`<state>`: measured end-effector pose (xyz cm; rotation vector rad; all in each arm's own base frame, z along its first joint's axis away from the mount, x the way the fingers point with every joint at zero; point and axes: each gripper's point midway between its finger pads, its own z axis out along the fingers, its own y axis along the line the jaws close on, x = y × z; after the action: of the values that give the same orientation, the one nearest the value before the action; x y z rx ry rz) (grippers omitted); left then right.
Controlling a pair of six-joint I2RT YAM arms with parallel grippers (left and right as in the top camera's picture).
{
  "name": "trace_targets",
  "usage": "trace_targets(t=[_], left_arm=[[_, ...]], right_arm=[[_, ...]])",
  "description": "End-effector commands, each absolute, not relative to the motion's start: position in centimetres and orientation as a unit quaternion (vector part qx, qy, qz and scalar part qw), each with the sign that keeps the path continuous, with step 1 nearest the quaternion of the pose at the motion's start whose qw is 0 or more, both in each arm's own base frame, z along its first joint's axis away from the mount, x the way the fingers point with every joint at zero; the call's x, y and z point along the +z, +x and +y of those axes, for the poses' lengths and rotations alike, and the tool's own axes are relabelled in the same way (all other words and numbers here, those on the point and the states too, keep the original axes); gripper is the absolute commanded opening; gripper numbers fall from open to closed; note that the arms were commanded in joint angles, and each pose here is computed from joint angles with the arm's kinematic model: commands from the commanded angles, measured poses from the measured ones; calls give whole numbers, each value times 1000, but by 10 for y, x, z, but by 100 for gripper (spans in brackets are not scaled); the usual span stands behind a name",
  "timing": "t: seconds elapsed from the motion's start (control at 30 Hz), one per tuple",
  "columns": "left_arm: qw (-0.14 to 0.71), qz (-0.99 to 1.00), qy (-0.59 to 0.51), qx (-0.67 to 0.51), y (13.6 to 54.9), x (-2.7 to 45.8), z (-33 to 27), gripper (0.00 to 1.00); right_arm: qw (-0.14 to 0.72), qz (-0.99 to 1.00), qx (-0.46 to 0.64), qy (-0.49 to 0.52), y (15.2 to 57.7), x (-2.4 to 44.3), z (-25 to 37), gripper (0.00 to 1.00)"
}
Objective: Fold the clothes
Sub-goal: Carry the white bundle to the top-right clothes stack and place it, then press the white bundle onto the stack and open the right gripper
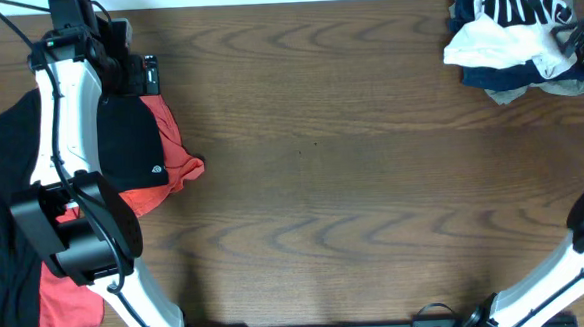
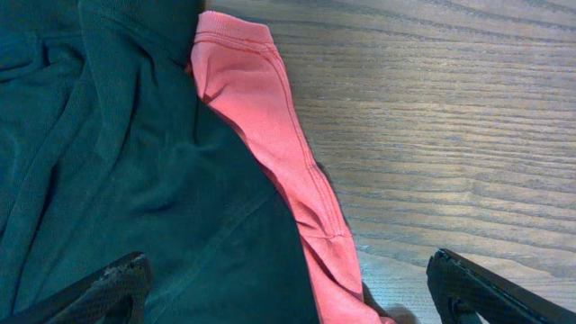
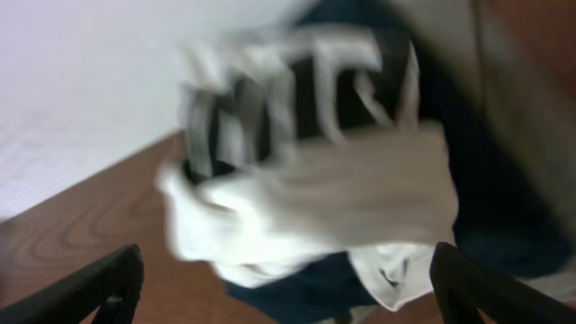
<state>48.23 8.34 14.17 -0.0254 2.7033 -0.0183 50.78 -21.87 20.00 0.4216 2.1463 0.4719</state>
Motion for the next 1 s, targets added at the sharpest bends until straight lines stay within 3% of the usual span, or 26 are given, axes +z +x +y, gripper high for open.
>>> trace_targets(t=[0.0,0.13,0.33,0.57,0.8,0.87,0.97], left_arm=[[217,976,-14,-7,481,143,84,99],[217,976,-14,-7,481,143,84,98],[217,976,-14,-7,481,143,84,98],[217,976,-14,-7,481,143,84,98],[217,976,-14,-7,481,143,84,98],[217,976,-14,-7,481,143,84,98],[217,976,-14,-7,481,143,84,98]], right_arm=[[494,857,105,99,507,271,-199,99],[496,861,7,111,523,273,-195,99],[501,852,-87,123,571,236,-193,99],[475,864,-106,131,613,124,-203,99],[403,900,-94,136,609,3,-202,99],[400,902,-91,134,609,2,-198,99],[428,889,-95,130,616,36,-197,99]])
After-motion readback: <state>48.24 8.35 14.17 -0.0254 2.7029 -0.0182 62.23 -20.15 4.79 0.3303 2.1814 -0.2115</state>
